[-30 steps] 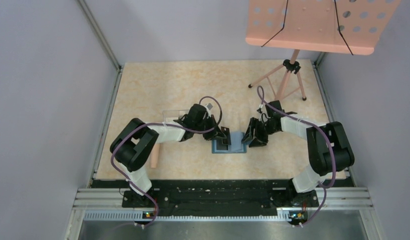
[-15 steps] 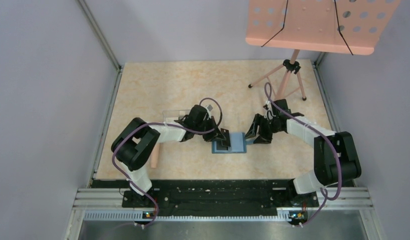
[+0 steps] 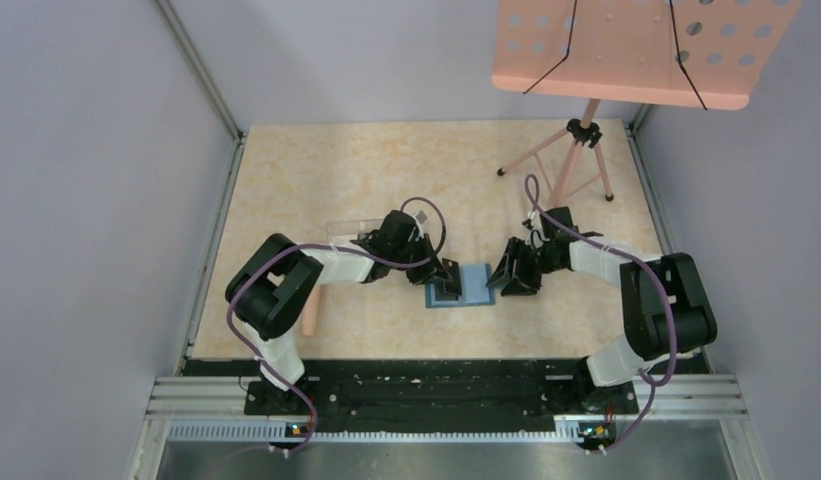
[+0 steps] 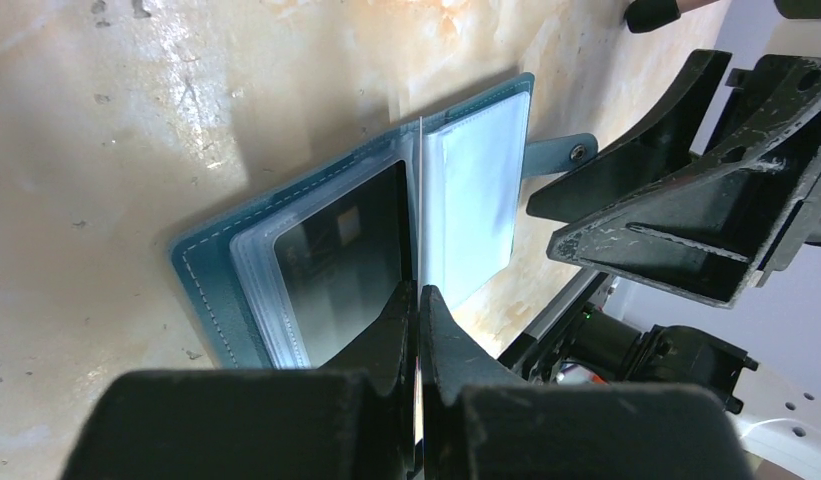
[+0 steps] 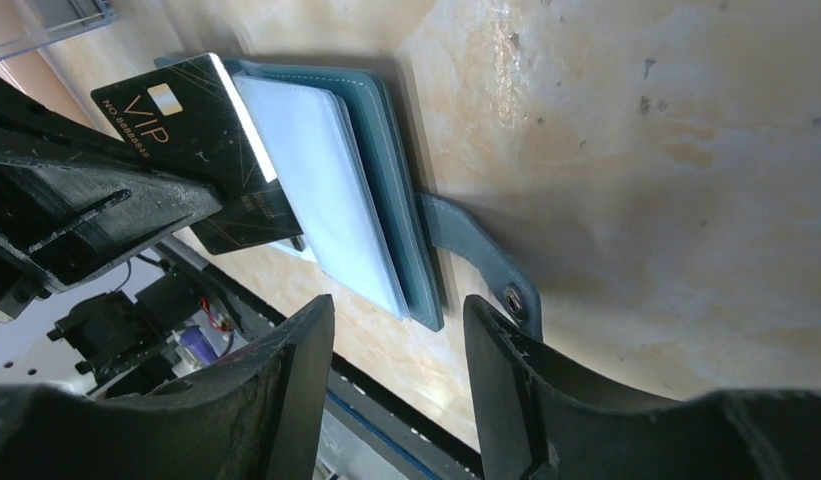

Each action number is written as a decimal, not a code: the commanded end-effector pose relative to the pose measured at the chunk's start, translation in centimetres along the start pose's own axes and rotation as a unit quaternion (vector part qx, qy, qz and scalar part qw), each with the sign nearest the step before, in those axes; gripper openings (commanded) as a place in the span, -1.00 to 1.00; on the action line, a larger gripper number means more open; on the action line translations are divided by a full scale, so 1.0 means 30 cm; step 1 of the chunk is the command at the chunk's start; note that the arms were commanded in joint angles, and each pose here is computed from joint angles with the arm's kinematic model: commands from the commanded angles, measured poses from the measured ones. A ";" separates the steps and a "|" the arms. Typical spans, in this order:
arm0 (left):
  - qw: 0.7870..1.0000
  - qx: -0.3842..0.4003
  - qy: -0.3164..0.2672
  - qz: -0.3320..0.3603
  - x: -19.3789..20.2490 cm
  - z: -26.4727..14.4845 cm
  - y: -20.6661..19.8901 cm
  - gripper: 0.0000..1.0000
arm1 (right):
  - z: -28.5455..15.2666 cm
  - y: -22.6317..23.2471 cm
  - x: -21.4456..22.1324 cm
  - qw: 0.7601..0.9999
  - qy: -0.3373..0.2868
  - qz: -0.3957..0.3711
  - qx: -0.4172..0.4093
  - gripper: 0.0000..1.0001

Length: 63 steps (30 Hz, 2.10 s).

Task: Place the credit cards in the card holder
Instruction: Insert the credit card into the card slot.

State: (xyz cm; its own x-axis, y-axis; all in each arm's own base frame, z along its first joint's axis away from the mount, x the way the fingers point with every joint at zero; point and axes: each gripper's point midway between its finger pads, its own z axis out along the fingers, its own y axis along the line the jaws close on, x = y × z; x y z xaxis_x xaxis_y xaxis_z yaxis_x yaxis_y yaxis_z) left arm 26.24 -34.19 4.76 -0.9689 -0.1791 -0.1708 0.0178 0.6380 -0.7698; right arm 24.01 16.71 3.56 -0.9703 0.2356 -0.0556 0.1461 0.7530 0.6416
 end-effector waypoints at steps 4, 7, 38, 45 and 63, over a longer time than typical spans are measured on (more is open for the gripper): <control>0.999 0.027 -0.004 0.017 -0.017 0.009 -0.063 -1.00 | 0.019 0.008 -0.002 1.000 0.002 0.006 -0.026 -0.06; 0.999 0.035 -0.009 0.020 -0.024 -0.001 -0.089 -1.00 | 0.018 0.007 -0.004 1.000 0.000 0.006 -0.026 -0.06; 0.999 0.042 -0.023 0.011 -0.028 -0.024 -0.109 -1.00 | 0.018 0.006 0.004 1.000 0.002 0.006 -0.028 -0.06; 0.999 0.021 -0.025 -0.003 -0.027 -0.004 -0.068 -1.00 | 0.018 0.002 0.006 1.000 0.002 0.007 -0.027 -0.06; 0.998 0.042 -0.021 -0.039 0.006 0.039 -0.070 -1.00 | 0.017 0.010 0.017 0.999 0.001 0.008 -0.037 -0.07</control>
State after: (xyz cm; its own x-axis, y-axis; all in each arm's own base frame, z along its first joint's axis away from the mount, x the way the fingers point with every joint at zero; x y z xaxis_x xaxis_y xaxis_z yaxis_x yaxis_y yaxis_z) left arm 26.69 -35.32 5.38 -0.9532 -0.2655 -0.1443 -0.0427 0.5913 -0.8053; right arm 23.38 17.34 2.97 -0.9710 0.2376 -0.0282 0.1558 0.7173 0.6791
